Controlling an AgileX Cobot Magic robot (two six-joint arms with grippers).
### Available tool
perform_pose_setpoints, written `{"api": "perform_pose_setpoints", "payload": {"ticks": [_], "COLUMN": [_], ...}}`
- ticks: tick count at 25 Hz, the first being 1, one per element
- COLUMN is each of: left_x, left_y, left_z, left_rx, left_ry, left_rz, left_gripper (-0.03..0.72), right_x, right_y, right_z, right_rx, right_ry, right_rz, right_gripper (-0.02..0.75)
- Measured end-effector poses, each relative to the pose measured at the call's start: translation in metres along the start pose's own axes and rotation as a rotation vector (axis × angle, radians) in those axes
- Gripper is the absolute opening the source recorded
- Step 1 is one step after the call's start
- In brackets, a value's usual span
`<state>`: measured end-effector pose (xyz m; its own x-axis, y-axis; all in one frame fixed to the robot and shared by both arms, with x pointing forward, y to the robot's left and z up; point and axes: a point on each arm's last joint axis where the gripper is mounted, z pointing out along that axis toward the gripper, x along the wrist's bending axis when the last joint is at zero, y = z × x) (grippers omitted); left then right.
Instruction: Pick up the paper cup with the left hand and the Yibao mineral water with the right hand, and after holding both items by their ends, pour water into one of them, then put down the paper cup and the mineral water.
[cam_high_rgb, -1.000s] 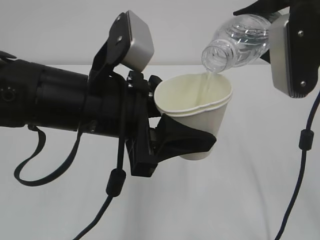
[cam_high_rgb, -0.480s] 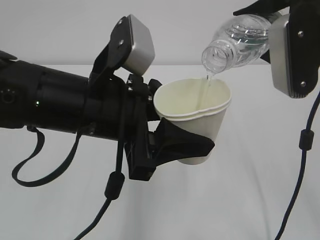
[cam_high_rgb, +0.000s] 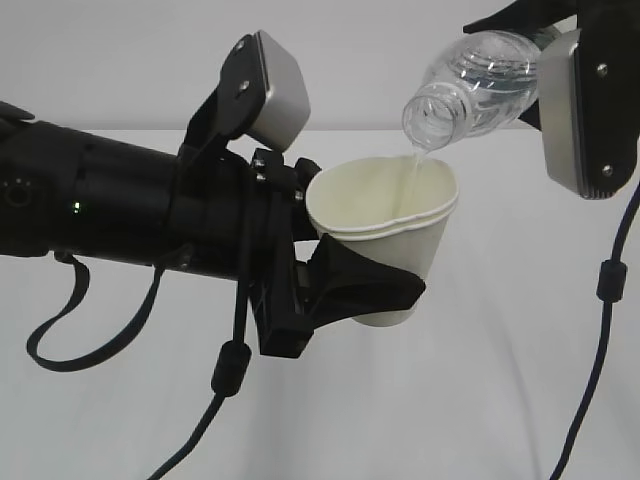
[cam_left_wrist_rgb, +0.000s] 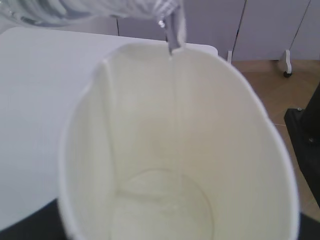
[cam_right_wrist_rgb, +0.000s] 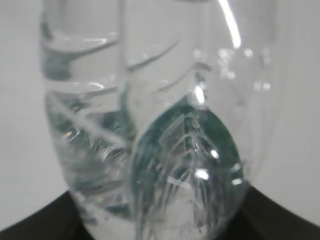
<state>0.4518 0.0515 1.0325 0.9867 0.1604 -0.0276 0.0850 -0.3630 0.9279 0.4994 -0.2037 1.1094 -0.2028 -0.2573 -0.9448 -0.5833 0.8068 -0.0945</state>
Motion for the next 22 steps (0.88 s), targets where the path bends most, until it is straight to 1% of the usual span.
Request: {"api": "perform_pose_setpoints", "payload": {"ticks": [14,22], "left_x": [-0.0008,-0.0028], "left_y": [-0.0018,-0.0012], "left_z": [0.0,0.0], "left_rx": [0.02,0.014], "left_ry": [-0.008,-0.031], "left_rz": [-0.002,-0.002], "left_gripper": [0.433,0.433], "right_x": [0.0,0.0001], "right_y": [0.0006,0.0007], "right_z": [0.0,0.0], "right_rx": [-0.007,-0.008], "right_ry": [0.001,0.001], "right_rz": [-0.004,-0.01], "right_gripper": [0.405,0.405]}}
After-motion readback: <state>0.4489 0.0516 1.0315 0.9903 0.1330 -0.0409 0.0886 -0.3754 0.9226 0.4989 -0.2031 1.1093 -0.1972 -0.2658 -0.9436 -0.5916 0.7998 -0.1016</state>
